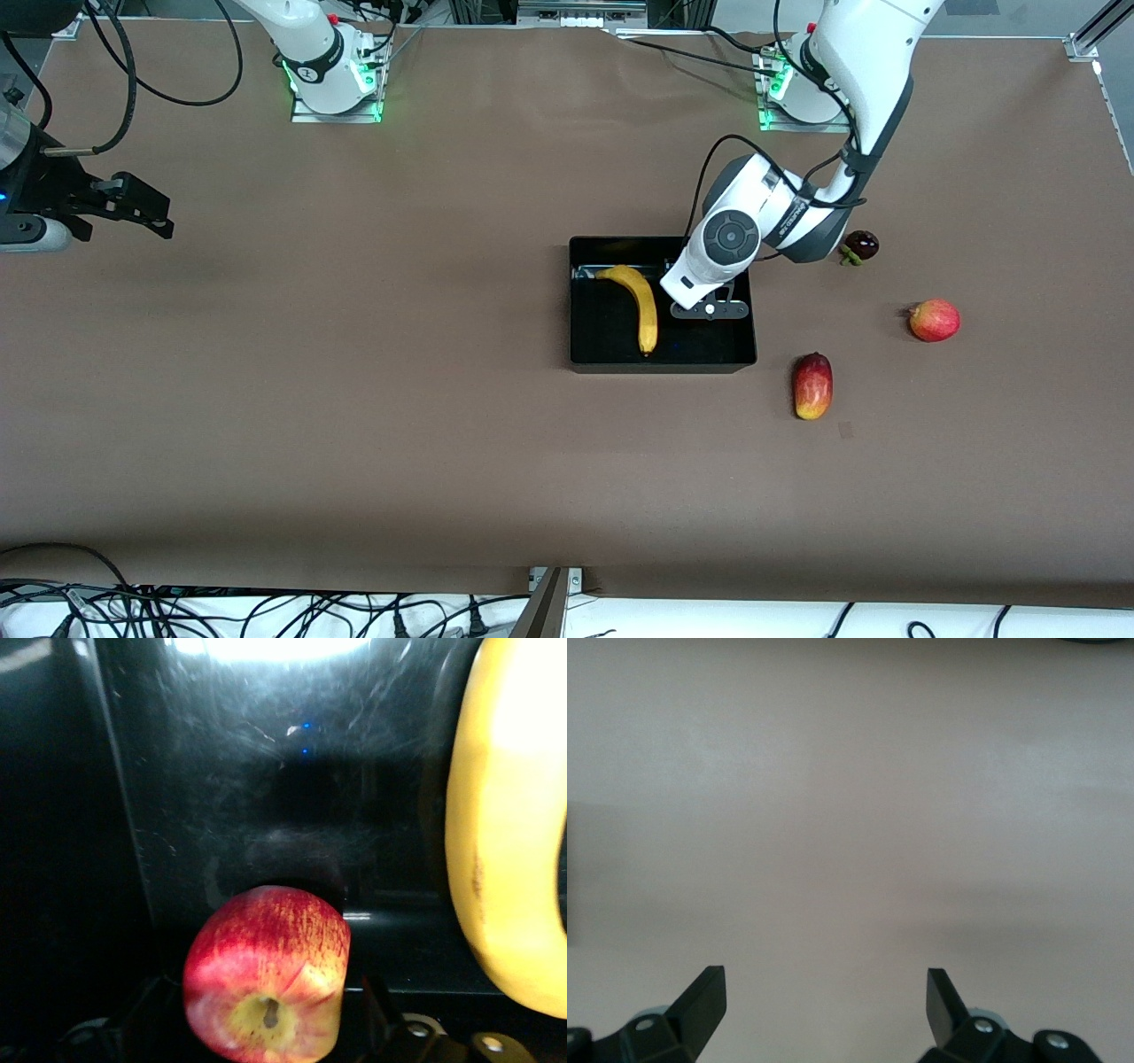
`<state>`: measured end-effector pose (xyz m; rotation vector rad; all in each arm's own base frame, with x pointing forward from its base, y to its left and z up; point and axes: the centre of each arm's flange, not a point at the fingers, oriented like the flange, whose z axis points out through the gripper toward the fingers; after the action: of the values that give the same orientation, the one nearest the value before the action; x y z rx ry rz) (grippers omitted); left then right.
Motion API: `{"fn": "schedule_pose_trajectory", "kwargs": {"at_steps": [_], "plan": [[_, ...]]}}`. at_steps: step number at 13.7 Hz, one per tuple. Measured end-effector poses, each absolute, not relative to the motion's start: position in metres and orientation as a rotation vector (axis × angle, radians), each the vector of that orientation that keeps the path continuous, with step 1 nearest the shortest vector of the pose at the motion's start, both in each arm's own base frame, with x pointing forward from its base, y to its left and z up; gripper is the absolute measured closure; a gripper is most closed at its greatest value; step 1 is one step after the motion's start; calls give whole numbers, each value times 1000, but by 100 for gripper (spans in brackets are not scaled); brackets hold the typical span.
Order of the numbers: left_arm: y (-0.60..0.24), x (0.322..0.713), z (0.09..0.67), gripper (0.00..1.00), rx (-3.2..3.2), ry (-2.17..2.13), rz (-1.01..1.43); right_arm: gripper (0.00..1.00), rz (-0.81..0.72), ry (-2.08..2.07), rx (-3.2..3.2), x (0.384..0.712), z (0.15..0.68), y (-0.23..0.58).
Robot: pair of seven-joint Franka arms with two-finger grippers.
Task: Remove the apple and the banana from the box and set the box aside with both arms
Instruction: 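Lower the left gripper into the tray and grasp the red apple, then lift the red apple out and carry it beside the mango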
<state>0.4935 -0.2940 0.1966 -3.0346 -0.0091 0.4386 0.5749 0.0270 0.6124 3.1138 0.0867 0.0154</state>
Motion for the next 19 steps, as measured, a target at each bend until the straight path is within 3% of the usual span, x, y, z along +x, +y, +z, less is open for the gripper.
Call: {"fn": "schedule_pose_trajectory", "kwargs": {"at_steps": [2, 3, 6, 10, 12, 16, 19], "plan": [[-298, 490, 190, 29, -3031, 2, 449, 0, 15, 88, 3114, 575, 612, 27], [-299, 491, 192, 34, -3034, 3, 443, 0, 15, 88, 3114, 575, 612, 27], [-297, 509, 218, 34, -3033, -17, 429, 0, 15, 88, 3114, 575, 612, 27], [-253, 551, 329, 34, -2925, -20, 608, 0, 14, 88, 3114, 575, 612, 28], [-200, 571, 354, 34, -2929, 36, 677, 0, 14, 88, 3114, 575, 612, 28], [-88, 579, 297, 34, -2943, 109, 837, 0, 14, 89, 3114, 575, 612, 28], [-66, 561, 232, 34, -2963, 157, 750, 0, 14, 89, 3114, 575, 612, 28]]}}
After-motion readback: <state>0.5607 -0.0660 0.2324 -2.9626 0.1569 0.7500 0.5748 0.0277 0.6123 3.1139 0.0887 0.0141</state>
